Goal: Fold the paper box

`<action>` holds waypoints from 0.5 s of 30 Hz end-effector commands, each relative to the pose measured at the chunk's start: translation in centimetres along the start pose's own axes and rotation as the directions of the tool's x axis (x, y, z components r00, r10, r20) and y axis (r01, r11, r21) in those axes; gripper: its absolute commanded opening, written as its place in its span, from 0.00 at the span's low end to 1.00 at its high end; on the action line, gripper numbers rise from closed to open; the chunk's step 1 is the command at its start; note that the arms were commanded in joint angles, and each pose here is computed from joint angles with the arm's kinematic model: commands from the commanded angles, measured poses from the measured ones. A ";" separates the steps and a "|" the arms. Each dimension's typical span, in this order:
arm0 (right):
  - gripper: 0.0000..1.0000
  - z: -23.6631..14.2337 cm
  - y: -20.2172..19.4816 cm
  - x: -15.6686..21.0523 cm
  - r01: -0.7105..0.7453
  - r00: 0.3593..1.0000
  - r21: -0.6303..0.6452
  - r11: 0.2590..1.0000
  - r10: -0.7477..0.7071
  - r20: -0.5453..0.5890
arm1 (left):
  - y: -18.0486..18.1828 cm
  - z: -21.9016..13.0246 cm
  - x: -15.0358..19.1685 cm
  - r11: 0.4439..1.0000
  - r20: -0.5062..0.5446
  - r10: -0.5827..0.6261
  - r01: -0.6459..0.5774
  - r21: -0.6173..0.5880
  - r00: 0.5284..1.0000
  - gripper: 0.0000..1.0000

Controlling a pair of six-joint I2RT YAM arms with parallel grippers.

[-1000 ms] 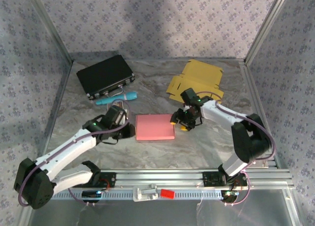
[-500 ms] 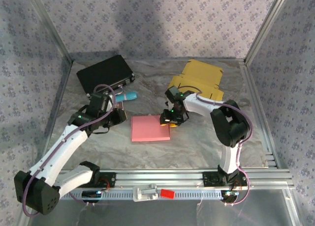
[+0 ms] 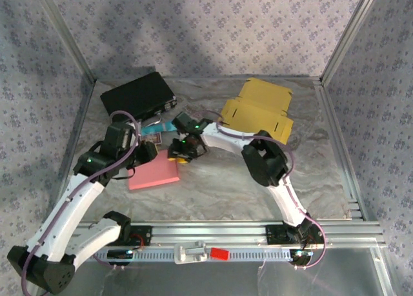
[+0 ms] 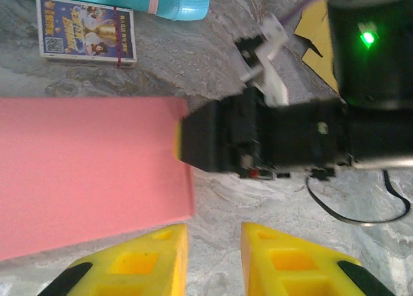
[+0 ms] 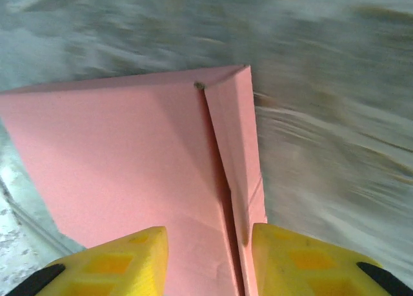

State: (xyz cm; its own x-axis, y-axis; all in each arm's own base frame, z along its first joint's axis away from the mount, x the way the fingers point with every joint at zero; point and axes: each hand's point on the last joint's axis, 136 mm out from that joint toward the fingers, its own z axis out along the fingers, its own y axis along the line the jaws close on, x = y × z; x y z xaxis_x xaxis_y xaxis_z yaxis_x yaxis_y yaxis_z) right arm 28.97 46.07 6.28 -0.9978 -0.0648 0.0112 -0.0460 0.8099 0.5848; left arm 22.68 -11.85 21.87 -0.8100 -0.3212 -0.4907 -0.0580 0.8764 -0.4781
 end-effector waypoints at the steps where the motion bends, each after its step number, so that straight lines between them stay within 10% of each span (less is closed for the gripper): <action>1: 0.40 2.3 2.5 1.0 -0.040 0.998 -0.007 0.999 0.039 -0.056 | 0.8 -1.4 0.6 1.000 -0.001 0.011 -0.012 -0.022 1.000 0.27; 7: 0.42 1.5 3.9 0.1 -0.034 0.999 -0.013 0.999 0.034 -0.004 | 0.7 -1.8 0.9 1.000 0.002 0.008 -0.008 0.002 1.000 0.27; 15: 0.44 -14.2 -4.0 -6.1 -0.074 0.937 0.086 0.994 0.040 0.346 | -2.9 2.2 0.1 0.987 -0.061 -0.049 0.057 0.151 0.997 0.27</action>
State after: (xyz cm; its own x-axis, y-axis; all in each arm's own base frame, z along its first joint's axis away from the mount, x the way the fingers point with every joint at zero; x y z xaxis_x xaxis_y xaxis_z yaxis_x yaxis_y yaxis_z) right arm 31.43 42.53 10.25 -0.9950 0.0391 -0.0919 -0.0168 0.8415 0.5400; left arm 22.45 -12.98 21.45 -0.8321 -0.3223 -0.4514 -0.0422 0.8483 -0.5278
